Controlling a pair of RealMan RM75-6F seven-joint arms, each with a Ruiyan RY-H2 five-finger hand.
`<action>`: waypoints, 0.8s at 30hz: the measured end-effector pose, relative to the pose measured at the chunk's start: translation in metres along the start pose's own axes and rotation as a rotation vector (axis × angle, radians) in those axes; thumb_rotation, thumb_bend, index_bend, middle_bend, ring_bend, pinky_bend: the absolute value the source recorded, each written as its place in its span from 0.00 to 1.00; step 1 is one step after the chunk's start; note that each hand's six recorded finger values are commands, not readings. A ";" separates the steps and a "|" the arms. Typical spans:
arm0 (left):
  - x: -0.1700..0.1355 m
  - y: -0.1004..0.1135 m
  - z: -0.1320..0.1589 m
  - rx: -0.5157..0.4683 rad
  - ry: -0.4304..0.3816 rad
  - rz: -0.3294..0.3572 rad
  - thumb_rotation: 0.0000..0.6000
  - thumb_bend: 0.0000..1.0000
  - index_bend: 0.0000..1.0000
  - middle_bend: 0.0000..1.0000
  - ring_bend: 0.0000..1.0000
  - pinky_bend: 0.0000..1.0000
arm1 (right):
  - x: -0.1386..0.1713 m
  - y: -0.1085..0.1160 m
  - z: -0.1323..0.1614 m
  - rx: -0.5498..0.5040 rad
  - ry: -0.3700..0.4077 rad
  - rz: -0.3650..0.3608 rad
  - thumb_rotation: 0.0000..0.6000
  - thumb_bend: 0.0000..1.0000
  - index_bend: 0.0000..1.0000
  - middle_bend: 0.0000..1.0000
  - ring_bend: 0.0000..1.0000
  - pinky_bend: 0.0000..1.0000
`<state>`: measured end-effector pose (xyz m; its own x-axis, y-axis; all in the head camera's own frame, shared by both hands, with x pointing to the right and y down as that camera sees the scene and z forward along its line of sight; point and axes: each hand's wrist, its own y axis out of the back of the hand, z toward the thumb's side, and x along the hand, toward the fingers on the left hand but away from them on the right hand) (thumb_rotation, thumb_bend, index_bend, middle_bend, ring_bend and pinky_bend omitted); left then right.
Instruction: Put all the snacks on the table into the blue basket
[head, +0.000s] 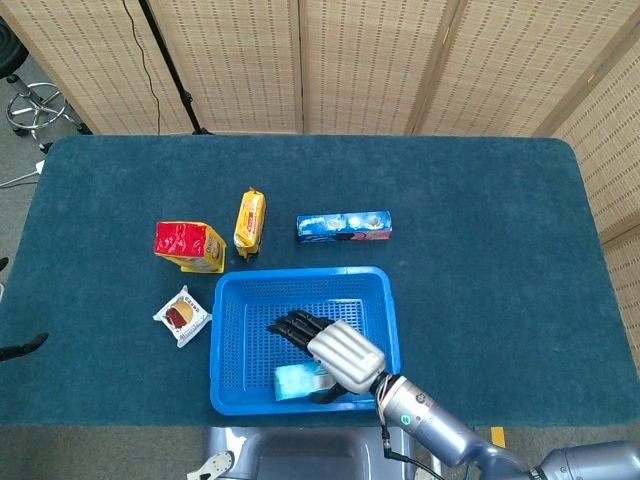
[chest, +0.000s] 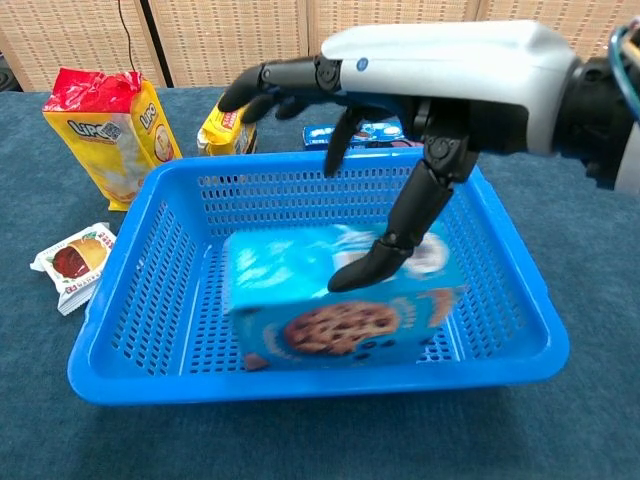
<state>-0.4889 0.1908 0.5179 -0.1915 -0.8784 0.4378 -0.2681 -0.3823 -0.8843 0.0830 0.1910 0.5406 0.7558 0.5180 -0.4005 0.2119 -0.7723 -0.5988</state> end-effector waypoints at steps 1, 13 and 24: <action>0.000 0.000 0.000 0.000 0.000 0.000 1.00 0.00 0.00 0.00 0.00 0.00 | 0.001 0.003 0.001 0.001 0.005 -0.006 1.00 0.00 0.00 0.00 0.00 0.01; -0.001 -0.001 0.003 0.006 -0.012 0.009 1.00 0.00 0.00 0.00 0.00 0.00 | 0.012 0.036 -0.007 0.039 0.011 -0.105 1.00 0.00 0.00 0.00 0.00 0.01; 0.009 -0.019 0.000 0.043 -0.052 -0.045 1.00 0.00 0.00 0.00 0.00 0.00 | 0.059 0.094 -0.060 0.246 -0.052 -0.371 1.00 0.00 0.00 0.00 0.00 0.01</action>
<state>-0.4855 0.1895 0.5383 -0.1307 -0.8732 0.4696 -0.2343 -0.4330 -0.8704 0.1843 0.1271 0.5022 0.6232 0.7660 -0.1576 0.3044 -0.4233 -0.8533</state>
